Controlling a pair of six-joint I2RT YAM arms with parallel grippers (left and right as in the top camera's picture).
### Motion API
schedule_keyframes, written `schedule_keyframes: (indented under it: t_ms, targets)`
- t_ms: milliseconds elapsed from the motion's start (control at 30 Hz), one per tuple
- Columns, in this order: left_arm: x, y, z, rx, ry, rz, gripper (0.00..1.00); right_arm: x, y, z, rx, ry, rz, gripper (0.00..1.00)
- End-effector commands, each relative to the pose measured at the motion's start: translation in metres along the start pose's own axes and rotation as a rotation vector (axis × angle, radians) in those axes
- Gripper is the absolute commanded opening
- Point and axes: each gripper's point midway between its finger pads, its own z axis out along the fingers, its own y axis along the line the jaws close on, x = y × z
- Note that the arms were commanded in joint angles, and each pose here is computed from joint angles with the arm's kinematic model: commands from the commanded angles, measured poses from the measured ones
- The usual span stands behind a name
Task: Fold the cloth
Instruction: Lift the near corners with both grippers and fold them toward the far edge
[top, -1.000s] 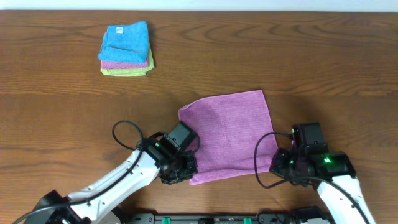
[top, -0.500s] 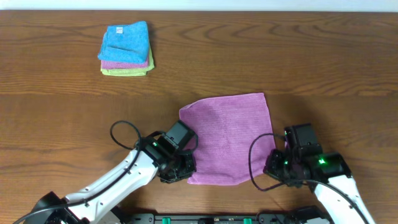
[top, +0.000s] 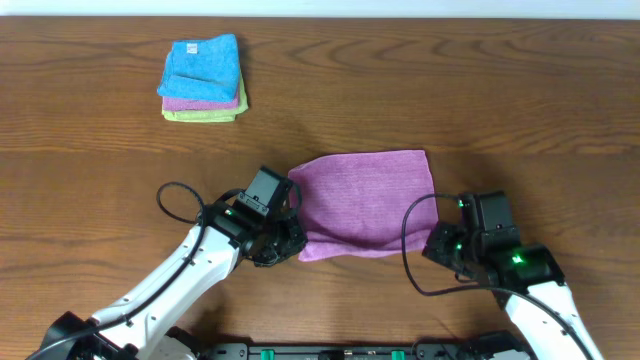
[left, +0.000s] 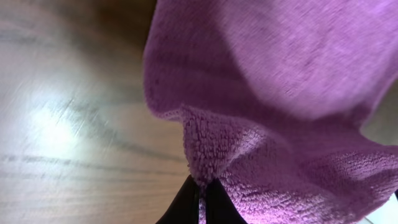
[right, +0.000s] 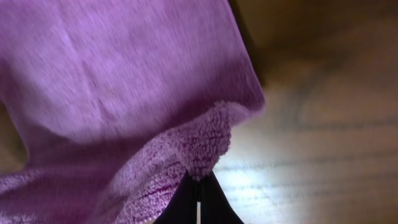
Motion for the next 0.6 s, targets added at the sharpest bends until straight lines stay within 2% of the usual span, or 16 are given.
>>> schedule_keyframes:
  t_ms: [0, 267, 567]
  targets:
    - [-0.012, -0.007, -0.006, 0.013, -0.052, 0.008, 0.06, -0.018, 0.005, -0.005, 0.006, -0.081, -0.017, 0.02]
    - [-0.04, -0.011, -0.01, 0.005, -0.201, 0.002, 0.06, -0.038, 0.011, 0.012, 0.013, -0.126, -0.02, 0.02]
    - [-0.06, -0.02, -0.01, 0.028, -0.29, 0.013, 0.06, -0.053, 0.02, 0.033, -0.001, -0.143, -0.022, 0.01]
